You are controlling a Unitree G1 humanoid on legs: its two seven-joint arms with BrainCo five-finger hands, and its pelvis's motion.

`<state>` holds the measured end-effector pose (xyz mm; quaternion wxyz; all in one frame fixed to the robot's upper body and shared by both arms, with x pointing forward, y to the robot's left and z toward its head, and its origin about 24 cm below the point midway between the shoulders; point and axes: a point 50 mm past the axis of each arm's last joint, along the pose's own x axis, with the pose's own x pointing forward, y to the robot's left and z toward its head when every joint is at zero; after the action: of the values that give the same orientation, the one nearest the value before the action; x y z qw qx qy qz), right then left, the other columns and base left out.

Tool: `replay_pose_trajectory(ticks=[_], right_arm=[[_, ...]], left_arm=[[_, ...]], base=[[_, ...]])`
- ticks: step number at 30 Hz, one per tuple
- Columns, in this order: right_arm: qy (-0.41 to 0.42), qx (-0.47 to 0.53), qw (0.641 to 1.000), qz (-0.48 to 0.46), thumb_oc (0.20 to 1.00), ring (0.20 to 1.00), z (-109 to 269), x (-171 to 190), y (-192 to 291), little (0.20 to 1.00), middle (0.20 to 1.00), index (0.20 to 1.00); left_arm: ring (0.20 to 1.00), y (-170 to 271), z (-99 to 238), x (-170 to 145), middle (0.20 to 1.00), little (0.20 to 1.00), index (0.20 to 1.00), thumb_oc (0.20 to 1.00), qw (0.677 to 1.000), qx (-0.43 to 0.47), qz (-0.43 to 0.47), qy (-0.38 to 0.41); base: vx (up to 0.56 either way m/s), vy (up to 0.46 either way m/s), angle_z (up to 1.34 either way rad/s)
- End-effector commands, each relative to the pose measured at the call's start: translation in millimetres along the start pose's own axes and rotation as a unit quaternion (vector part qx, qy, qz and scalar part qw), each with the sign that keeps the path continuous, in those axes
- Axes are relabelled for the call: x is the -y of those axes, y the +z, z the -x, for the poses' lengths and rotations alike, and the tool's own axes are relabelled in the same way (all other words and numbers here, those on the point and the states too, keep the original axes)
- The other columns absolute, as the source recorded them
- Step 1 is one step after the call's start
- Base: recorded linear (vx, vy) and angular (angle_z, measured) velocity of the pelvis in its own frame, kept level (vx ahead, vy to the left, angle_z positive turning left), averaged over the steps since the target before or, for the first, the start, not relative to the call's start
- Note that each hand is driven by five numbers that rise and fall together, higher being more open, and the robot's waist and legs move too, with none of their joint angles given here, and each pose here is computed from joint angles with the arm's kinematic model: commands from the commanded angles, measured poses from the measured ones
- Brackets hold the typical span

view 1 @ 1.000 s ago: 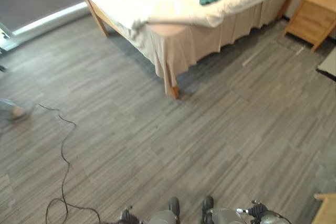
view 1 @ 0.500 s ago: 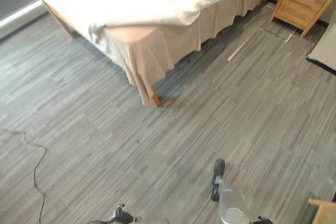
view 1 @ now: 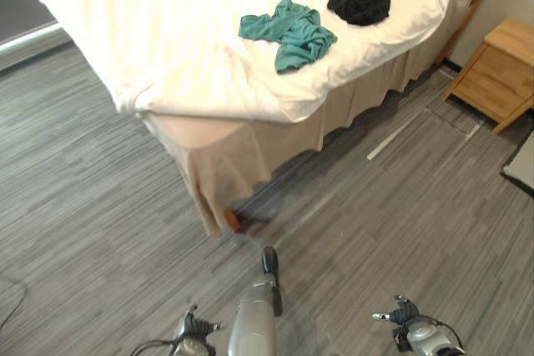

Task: Tidy up the quilt and then pick up the clothes from the bed and put them into the laundry hamper.

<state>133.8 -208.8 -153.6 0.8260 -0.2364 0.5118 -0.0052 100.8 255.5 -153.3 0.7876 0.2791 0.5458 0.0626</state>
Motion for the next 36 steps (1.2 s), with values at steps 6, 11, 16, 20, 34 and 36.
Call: replay_pose_trajectory(ticks=[6,11,16,20,34,36], right_arm=[[-0.006,0.066,0.998,-0.004,1.000,1.000,-1,-1,38,1.000,1.000,1.000],[-0.009,0.035,0.999,-0.020,1.000,1.000,-2,1,25,1.000,1.000,1.000],[0.005,0.007,1.000,0.017,1.000,1.000,-1,-4,10,1.000,1.000,1.000],[-0.012,0.024,0.998,0.062,1.000,1.000,-4,9,18,1.000,1.000,1.000],[-0.049,-0.041,0.998,0.012,1.000,1.000,4,36,-39,1.000,1.000,1.000],[-0.041,-0.045,0.998,0.023,1.000,1.000,3,36,-39,1.000,1.000,1.000]], left_arm=[[1.000,15,-9,-54,1.000,1.000,1.000,1.000,0.996,0.007,0.024,0.080],[1.000,32,-10,-54,1.000,1.000,1.000,1.000,0.995,0.032,0.030,0.087],[1.000,17,-8,-44,1.000,1.000,1.000,1.000,0.995,0.009,0.067,0.077],[1.000,0,-5,-31,1.000,1.000,1.000,1.000,0.982,-0.026,0.174,0.075],[1.000,187,116,-188,1.000,1.000,1.000,1.000,0.771,0.545,0.164,0.285],[1.000,221,139,-185,1.000,1.000,1.000,1.000,0.745,0.596,0.065,0.292]], base=[[0.39,0.007,0.52],[0.44,-0.329,1.25],[0.26,-0.274,1.74],[0.11,-0.247,0.47],[-0.02,-0.012,0.39],[0.02,0.078,-0.19]])
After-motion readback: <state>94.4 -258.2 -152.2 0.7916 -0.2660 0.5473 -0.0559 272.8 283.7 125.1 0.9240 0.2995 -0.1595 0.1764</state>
